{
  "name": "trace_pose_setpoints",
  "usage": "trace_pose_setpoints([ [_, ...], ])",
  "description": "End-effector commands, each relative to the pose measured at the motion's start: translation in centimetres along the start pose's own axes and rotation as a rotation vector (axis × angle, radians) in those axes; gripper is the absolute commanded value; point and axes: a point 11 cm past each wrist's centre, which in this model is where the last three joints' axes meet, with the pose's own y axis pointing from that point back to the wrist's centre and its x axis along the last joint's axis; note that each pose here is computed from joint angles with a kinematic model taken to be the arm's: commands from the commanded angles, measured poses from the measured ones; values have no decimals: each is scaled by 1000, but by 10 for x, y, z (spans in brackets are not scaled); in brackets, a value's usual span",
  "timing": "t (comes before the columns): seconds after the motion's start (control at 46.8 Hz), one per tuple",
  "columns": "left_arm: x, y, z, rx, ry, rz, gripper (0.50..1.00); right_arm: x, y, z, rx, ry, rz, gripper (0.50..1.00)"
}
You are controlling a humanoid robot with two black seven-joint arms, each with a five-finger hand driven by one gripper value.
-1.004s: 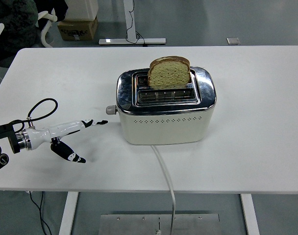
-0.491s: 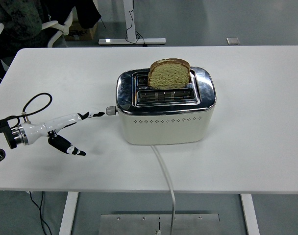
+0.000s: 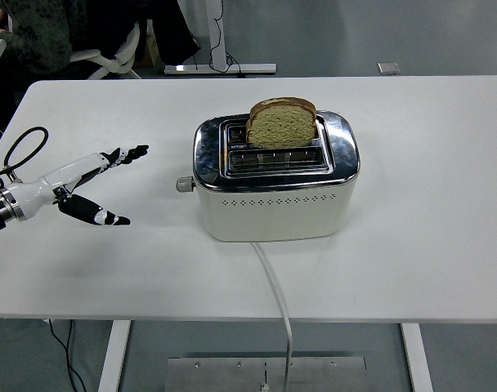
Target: Press down toaster
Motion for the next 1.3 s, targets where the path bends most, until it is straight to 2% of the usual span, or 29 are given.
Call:
trace_pose_setpoints([
  [0.0, 9, 3, -3, 5, 43, 45, 1000, 0, 0, 0, 0, 0, -1, 1000],
  [0.021, 20, 6, -7, 8, 109, 111, 1000, 0, 0, 0, 0, 0, 1, 1000],
  [0.107, 32, 11, -13, 9, 191, 188, 1000, 0, 0, 0, 0, 0, 1, 1000],
  [0.256, 38, 12, -18, -1, 287, 265, 1000, 0, 0, -1, 1, 0, 1, 1000],
  [0.748, 28, -44, -29, -79, 593, 469, 1000, 0, 0, -1, 1, 0, -1, 1000],
  [0.962, 26, -68, -29, -89, 643, 514, 1000, 1, 0, -1, 1, 0, 13, 1000],
  [1.026, 22, -74, -30, -87, 658, 520, 1000, -1, -1, -6, 11, 4, 5, 1000],
  [1.111, 19, -78, -34, -85, 701, 551, 1000, -2, -2, -16, 27, 6, 3, 1000],
  [1.282, 18, -82, -42, -95, 816, 641, 1000, -2, -2, -15, 26, 7, 2, 1000],
])
